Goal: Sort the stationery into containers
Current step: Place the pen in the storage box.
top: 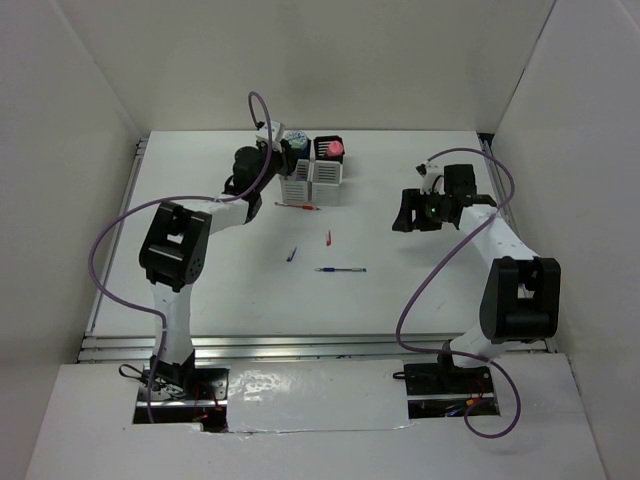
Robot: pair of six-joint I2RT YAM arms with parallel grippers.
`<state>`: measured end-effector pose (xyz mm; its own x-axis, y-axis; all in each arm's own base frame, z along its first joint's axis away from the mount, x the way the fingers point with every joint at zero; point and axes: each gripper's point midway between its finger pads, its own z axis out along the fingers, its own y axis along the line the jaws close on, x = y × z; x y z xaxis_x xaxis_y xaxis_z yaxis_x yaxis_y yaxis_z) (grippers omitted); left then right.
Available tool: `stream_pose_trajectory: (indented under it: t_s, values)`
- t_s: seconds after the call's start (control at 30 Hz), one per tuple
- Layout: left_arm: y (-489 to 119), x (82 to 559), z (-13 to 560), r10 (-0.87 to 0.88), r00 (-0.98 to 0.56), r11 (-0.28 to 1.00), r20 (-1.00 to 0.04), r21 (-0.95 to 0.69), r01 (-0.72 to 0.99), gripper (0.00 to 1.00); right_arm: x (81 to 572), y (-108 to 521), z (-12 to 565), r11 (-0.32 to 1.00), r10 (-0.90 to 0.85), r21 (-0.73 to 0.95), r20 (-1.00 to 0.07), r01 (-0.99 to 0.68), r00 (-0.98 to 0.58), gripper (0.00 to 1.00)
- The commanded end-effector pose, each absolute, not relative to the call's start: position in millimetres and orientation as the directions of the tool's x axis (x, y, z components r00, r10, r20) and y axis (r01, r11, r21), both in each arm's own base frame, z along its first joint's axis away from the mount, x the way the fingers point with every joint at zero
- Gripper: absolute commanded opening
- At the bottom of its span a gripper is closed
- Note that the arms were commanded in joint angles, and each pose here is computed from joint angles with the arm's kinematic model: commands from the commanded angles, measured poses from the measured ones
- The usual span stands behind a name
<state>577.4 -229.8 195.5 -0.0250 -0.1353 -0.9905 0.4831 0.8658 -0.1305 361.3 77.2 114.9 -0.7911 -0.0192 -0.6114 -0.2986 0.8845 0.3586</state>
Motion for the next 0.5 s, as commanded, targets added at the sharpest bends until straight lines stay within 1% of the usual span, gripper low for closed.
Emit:
stream_pose_trajectory:
  t_s: [0.0,0.2,0.23,0.27,0.3,0.4,0.47]
  values:
    - [-232,582,235,-0.169,0.107,0.866,-0.980,-0.096,0.490,0.11,375,80,132,0.880,-0.034,0.338,-0.655,-0.333,-0.755,0.68]
    - [-225,575,228,-0.158,0.086,0.870,-0.984,-0.097,0.483,0.28,376,80,135,0.879,-0.034,0.339,-0.657,-0.335,-0.753,0.68]
    - [-223,571,229,-0.156,0.083,0.867,-0.984,-0.097,0.488,0.48,375,81,136,0.877,-0.034,0.341,-0.658,-0.338,-0.752,0.68]
    - [-222,570,229,-0.158,0.078,0.866,-0.984,-0.100,0.490,0.56,375,81,137,0.877,-0.032,0.341,-0.660,-0.338,-0.751,0.68]
    - [-222,565,233,-0.158,0.075,0.863,-0.985,-0.101,0.495,0.66,375,81,139,0.876,-0.030,0.344,-0.661,-0.338,-0.750,0.68]
    - [-219,556,242,-0.176,0.071,0.861,-0.982,-0.118,0.494,0.78,373,82,143,0.875,-0.028,0.344,-0.668,-0.342,-0.744,0.68]
    - [-214,548,261,-0.193,0.095,0.864,-0.977,-0.123,0.488,0.80,371,81,148,0.876,-0.030,0.337,-0.677,-0.345,-0.735,0.68]
